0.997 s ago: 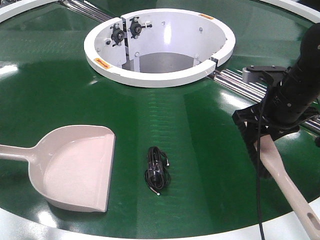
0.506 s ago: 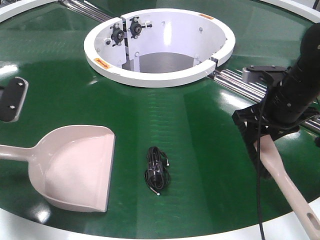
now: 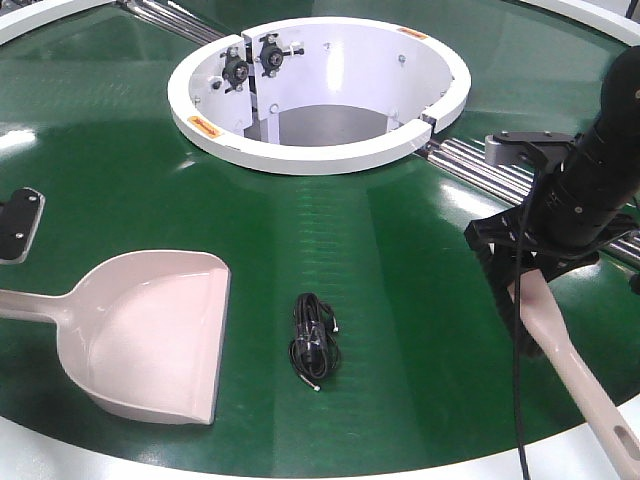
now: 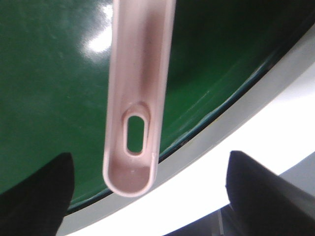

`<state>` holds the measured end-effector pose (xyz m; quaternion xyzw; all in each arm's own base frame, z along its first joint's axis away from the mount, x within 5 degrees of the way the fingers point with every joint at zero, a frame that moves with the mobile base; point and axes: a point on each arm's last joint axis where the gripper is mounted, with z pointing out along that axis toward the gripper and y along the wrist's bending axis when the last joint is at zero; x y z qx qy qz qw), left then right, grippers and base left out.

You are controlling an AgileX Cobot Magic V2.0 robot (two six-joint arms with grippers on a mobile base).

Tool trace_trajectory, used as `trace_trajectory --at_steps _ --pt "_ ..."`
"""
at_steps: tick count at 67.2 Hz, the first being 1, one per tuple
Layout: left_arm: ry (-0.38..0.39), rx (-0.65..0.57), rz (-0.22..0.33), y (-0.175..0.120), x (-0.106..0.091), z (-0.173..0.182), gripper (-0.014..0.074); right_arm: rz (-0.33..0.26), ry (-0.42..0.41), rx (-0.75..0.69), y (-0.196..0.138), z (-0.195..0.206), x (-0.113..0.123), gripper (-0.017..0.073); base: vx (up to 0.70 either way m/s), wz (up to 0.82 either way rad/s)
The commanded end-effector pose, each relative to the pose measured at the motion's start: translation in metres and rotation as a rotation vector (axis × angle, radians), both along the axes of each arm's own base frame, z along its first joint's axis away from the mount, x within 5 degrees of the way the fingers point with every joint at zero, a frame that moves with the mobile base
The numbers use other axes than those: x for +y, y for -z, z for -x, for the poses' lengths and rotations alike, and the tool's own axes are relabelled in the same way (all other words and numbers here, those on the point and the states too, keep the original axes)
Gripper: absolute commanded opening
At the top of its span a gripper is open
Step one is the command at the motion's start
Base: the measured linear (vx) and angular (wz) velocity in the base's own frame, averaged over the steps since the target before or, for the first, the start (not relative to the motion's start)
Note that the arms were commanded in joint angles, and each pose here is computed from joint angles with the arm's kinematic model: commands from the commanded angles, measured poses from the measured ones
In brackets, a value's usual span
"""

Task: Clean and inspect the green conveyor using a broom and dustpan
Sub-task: 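Grasp the pink dustpan handle with the left gripper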

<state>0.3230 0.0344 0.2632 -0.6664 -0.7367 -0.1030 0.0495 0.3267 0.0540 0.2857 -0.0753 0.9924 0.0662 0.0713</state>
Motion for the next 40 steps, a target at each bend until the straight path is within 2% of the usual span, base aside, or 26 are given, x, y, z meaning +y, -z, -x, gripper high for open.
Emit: trace_trajectory --at_steps 1,18,40 --pt "-0.018 -0.039 -0.009 -0.014 0.003 0.0 0.0585 -0.009 -0.005 -0.021 -0.022 0.01 -0.002 -0.0004 0.0 0.0" --pt "-0.015 -0.029 -0.009 -0.004 0.003 -0.007 0.0585 -0.008 -0.005 -0.021 -0.022 0.01 -0.003 -0.0004 0.0 0.0" --pt "-0.025 -0.02 -0.01 -0.007 0.005 -0.022 0.0585 -0.008 -0.005 -0.021 -0.022 0.01 -0.003 -0.0004 0.0 0.0"
